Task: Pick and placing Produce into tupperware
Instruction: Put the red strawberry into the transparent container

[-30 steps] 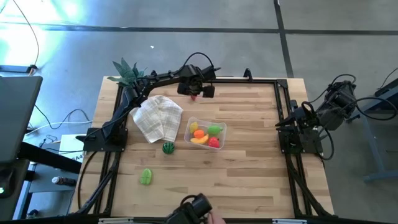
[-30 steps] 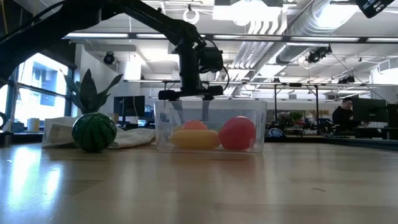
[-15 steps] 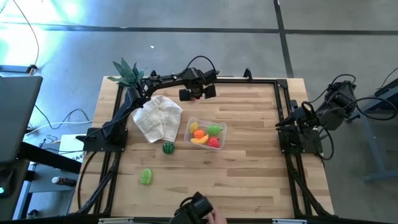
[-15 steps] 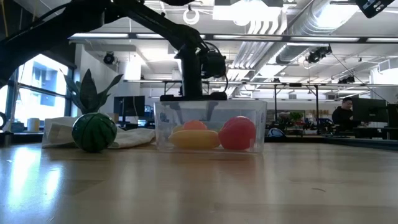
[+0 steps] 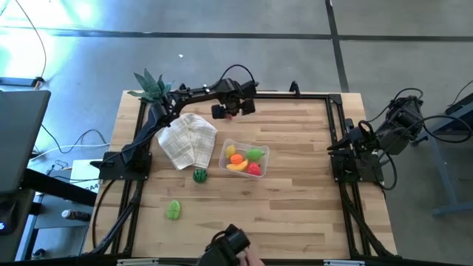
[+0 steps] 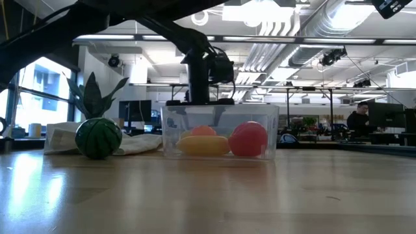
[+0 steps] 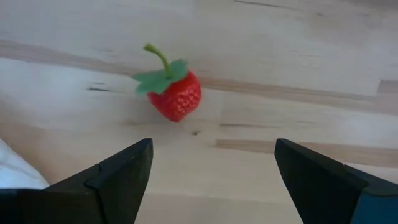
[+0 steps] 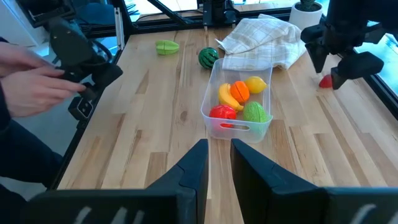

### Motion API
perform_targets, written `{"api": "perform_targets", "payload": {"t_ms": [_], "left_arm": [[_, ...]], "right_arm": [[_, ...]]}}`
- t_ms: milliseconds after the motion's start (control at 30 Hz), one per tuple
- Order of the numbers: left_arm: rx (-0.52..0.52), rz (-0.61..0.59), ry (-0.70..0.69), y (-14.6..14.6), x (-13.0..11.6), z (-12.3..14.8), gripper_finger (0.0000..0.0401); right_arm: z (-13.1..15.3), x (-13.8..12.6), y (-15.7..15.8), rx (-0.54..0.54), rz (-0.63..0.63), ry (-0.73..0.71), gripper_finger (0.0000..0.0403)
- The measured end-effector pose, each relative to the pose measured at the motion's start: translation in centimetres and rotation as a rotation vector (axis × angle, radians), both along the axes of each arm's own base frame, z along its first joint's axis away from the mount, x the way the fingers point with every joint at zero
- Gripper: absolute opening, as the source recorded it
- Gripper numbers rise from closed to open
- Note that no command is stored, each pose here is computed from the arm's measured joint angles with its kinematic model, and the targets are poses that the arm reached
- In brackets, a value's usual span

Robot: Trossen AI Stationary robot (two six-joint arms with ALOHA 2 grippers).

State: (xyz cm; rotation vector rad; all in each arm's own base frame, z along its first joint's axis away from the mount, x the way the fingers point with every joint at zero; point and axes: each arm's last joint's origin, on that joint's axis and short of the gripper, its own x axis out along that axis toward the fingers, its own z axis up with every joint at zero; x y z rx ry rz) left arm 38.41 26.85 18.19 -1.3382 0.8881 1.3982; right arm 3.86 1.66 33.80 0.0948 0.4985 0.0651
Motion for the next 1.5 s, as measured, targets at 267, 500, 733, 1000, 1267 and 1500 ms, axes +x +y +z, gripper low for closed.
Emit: {"api": "perform_targets", "payload": {"t_ms": [267, 500, 733, 1000, 1267, 1500], "left_arm": [[-0.016, 0.005, 0.000, 1.3, -1.0, 0.0, 0.0328], [-0.011, 0.006, 0.013, 1.3, -1.1, 0.0, 0.0328], [-0.028, 0.031, 0.025, 1.8, -1.5, -0.5, 0.0328], [-0.051, 0.035, 0.028, 2.0, -1.6, -1.2, 0.0328], [-0.088, 0.032, 0.031, 2.3, -1.5, -2.6, 0.0328], [-0.101, 0.029, 0.030, 2.4, -1.5, -2.8, 0.0328]], "right_arm": [[0.0, 0.0, 0.0, 0.000, 0.000, 0.000, 0.0058], [0.0, 0.0, 0.0, 0.000, 0.000, 0.000, 0.0058], [0.0, 0.0, 0.0, 0.000, 0.000, 0.000, 0.0058], [0.0, 0.0, 0.0, 0.000, 0.000, 0.000, 0.0058], [0.0, 0.0, 0.0, 0.000, 0.000, 0.000, 0.0058], [0.0, 0.0, 0.0, 0.000, 0.000, 0.000, 0.0058]]}}
